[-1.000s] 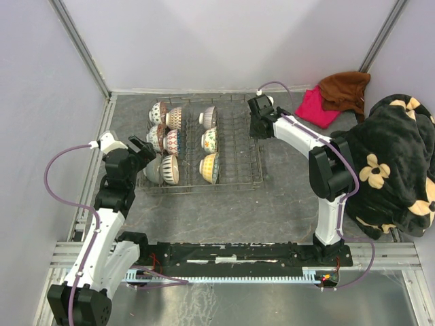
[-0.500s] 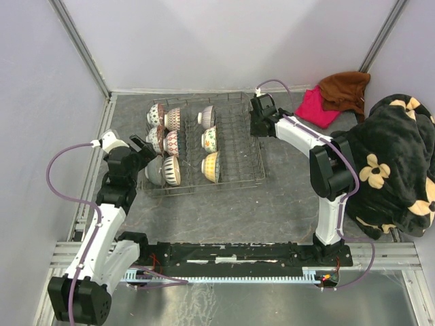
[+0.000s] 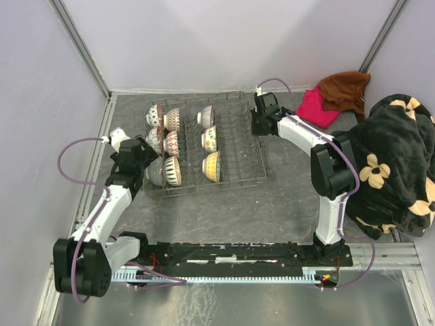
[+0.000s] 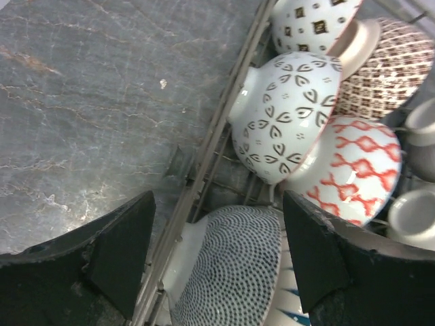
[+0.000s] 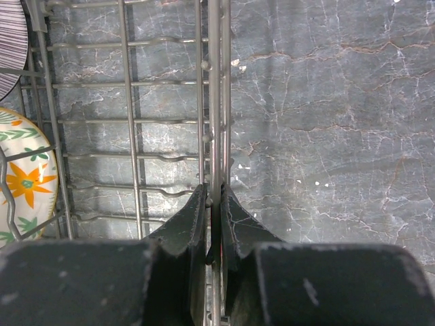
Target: Unload the bowls from the dish rack
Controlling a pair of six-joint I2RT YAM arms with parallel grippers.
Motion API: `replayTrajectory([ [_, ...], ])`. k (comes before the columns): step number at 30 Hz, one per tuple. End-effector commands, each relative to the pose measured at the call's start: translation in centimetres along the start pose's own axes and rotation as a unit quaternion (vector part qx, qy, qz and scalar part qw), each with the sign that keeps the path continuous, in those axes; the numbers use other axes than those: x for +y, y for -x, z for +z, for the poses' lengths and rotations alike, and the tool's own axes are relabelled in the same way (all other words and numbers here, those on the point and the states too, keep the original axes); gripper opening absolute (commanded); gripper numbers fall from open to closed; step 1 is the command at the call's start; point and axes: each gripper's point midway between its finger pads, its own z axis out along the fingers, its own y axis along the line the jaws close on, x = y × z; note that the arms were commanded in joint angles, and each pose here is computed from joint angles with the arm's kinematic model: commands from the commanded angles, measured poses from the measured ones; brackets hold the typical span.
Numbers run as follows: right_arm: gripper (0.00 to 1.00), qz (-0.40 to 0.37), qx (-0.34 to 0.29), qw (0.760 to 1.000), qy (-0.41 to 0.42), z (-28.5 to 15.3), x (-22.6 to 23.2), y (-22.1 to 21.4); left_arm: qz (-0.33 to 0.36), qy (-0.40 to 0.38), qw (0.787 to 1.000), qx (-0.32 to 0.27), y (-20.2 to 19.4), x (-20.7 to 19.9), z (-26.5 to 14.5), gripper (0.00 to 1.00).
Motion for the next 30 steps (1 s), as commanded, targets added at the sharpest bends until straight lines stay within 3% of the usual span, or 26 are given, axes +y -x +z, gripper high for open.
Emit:
replayTrajectory([
  [1,0.01,0.009,-0.005,1.000,-0.007,0.7,-1.5,1.1,0.025,0.031,0.999,-0.028,2.4,-0.2,1.4,0.80],
  [8,0.01,0.007,0.000,1.000,-0.003,0.6,-1.8,0.9,0.045,0.048,0.998,-0.016,1.8,0.1,3.1,0.74],
  [20,0.01,0.006,0.005,1.000,0.002,0.9,-1.8,0.5,0.071,0.066,0.995,-0.009,1.5,0.5,5.1,0.49],
  [30,0.01,0.009,0.009,1.000,0.004,0.9,-1.8,-0.1,0.092,0.062,0.994,0.017,-0.3,0.7,6.4,0.46],
])
